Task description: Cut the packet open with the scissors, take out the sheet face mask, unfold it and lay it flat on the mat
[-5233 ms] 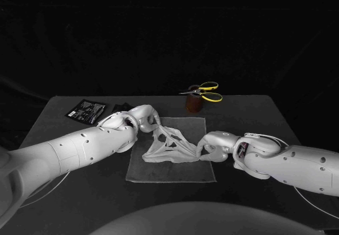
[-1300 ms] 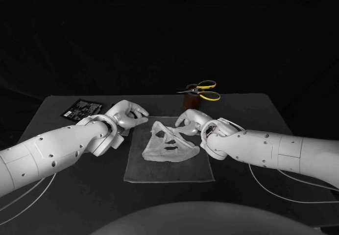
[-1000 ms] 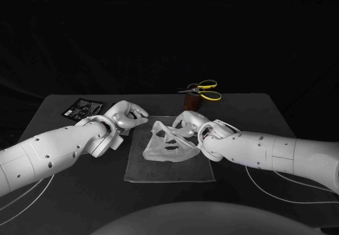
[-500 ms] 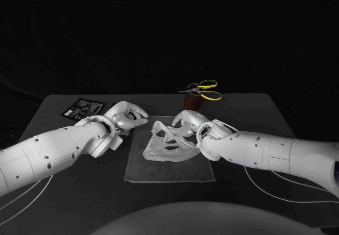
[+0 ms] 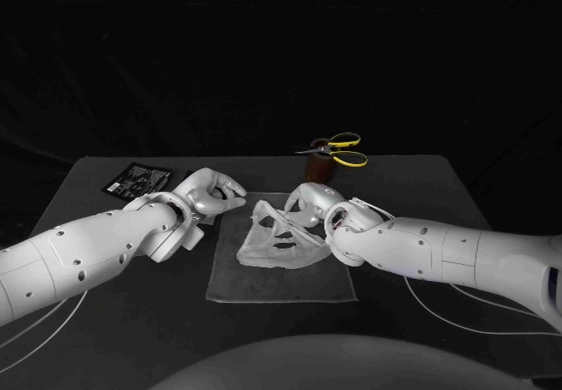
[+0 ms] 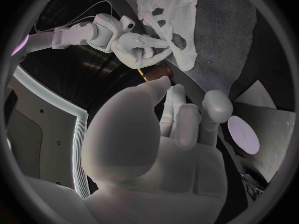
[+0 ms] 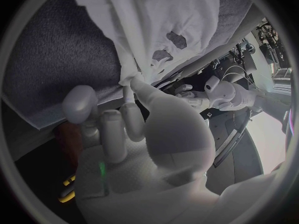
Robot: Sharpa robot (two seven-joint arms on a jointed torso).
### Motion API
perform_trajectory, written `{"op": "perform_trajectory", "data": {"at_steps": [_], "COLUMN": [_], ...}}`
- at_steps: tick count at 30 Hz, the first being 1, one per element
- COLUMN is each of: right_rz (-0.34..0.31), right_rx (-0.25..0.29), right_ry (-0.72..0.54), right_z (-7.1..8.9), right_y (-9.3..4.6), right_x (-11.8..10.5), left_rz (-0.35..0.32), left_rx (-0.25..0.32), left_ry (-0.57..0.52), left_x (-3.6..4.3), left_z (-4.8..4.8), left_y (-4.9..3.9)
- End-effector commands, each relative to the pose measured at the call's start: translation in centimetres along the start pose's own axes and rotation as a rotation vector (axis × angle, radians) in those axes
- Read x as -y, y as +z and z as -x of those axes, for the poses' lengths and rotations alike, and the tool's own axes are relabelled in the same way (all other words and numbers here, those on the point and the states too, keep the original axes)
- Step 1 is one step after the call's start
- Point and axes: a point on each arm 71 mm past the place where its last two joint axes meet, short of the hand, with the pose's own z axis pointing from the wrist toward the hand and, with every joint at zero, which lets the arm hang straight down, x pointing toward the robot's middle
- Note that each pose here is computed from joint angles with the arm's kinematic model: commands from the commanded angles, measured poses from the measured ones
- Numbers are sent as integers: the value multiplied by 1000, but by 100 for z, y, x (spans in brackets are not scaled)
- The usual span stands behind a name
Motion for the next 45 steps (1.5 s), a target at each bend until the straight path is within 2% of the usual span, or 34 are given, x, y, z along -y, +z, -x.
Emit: {"op": "perform_trajectory", "data": {"at_steps": [1,8,21,27,34,45], "right_rz": [24,25,37,42,25,-11], "right_rx": [-20,-11,82,111,117,95], "right_ry": [-43,-66,-52,-17,3,5], "right_z": [-22,-29,37,66,98,117], "right_y": [4,3,8,1,-2,14], "right_x": [-19,-16,-6,-14,24,95], "left_rz": [-14,-57,-74,-75,-63,-37], "left_rx": [-27,-60,-93,-144,-195,-219], "left_ry": [15,109,157,199,266,322], "left_x": [38,95,131,147,149,132], "left_z": [-37,-97,-151,-214,-293,-361], "left_y": [10,23,34,46,93,207]}}
